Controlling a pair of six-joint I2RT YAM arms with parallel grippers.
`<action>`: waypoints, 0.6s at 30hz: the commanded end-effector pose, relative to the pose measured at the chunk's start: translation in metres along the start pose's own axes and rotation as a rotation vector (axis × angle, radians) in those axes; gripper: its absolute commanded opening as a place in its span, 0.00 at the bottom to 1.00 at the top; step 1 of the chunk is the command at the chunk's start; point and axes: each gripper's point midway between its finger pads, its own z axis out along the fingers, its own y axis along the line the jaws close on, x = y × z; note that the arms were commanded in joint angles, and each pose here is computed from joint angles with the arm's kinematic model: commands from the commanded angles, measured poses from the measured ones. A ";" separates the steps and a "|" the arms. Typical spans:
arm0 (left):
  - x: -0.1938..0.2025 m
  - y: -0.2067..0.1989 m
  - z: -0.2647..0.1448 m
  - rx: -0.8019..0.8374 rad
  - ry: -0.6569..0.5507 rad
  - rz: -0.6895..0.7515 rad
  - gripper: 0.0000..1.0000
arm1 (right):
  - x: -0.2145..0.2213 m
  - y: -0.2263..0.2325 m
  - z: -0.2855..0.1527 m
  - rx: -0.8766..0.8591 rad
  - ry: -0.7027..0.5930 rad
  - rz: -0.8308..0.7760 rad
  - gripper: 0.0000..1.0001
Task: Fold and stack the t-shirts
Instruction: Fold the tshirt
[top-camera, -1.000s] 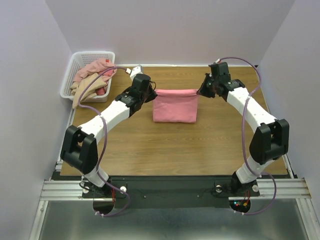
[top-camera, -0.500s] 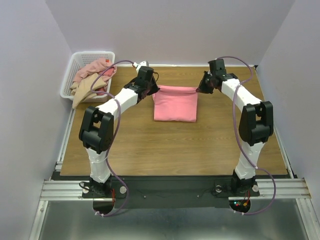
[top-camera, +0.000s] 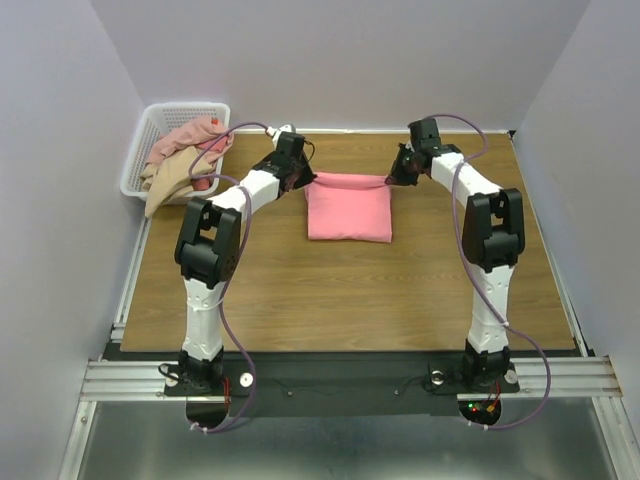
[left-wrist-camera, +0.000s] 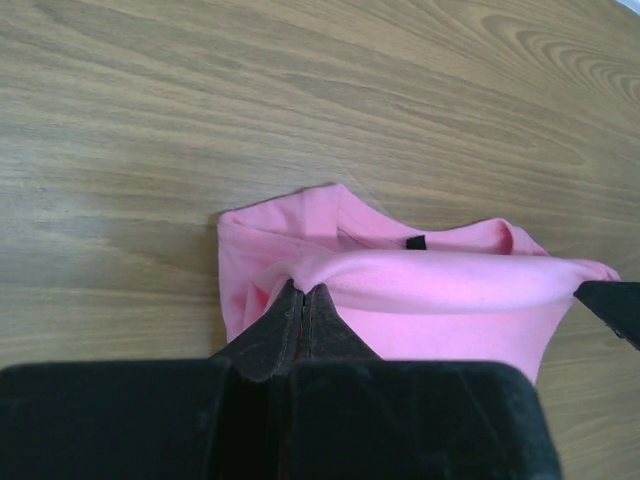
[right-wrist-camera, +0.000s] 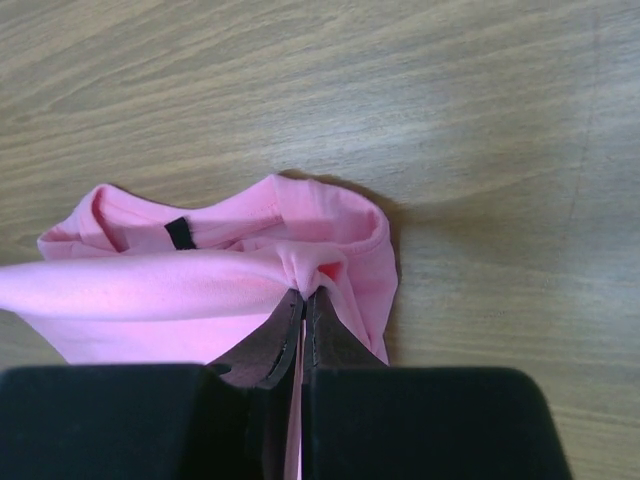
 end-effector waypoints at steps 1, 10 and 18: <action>-0.037 -0.002 0.003 0.022 -0.076 0.002 0.00 | -0.036 0.002 -0.002 -0.018 -0.092 -0.023 0.01; -0.053 -0.004 0.006 0.007 -0.056 0.031 0.98 | -0.043 0.017 -0.024 -0.091 -0.099 -0.099 0.61; -0.035 0.006 -0.051 0.027 -0.041 0.002 0.98 | -0.004 0.013 -0.063 -0.139 -0.035 -0.193 0.72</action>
